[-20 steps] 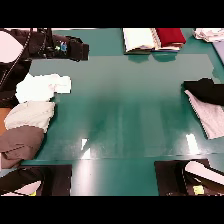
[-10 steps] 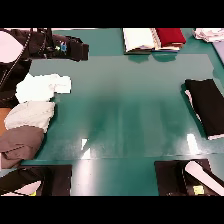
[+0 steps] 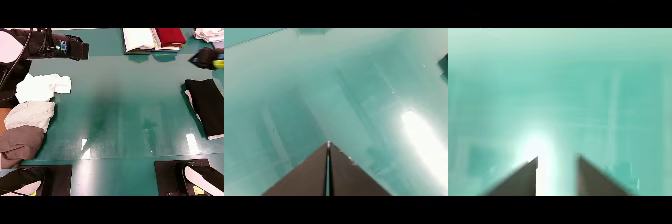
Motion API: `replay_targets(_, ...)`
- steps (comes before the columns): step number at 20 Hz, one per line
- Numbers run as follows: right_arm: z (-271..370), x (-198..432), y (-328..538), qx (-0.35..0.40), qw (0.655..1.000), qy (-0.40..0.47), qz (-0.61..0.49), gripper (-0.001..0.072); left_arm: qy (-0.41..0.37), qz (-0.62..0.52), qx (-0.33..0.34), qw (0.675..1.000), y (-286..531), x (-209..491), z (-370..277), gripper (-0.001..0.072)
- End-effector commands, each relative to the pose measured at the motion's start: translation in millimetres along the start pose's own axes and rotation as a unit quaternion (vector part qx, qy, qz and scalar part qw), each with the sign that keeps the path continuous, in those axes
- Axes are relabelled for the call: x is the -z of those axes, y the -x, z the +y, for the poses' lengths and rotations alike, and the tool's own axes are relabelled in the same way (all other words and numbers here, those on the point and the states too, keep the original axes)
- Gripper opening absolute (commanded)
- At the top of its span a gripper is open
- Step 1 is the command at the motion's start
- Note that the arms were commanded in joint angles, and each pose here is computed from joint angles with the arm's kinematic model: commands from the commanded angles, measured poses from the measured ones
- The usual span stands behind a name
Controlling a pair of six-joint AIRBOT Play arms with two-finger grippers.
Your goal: Fold the shirts.
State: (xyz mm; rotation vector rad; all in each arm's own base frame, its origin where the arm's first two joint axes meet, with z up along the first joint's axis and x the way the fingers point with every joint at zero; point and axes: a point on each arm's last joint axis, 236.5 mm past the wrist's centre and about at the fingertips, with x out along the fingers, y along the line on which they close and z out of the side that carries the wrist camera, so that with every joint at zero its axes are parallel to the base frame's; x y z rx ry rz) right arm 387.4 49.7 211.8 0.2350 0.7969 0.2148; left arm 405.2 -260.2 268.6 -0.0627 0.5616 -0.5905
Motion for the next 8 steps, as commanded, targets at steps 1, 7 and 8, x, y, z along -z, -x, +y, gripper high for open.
replay_targets(1, 70.7, 14.3, -19.9, -0.067, 0.994, 0.084, 0.019, 0.0018, 0.000, -0.002, 0.000, 1.000, 0.0, -1.0, -0.2, 0.0026)
replay_targets(7, 93.2, 30.7, -37.7, -0.089, 0.990, 0.102, 0.049, 0.0018, 0.000, -0.002, 0.000, 1.000, 0.0, -1.0, -0.2, 0.0026)
replay_targets(8, 93.0, 31.2, -37.9, -0.089, 0.990, 0.102, 0.050, 0.0018, 0.000, -0.002, 0.000, 1.000, 0.0, -1.0, -0.2, 0.0026)
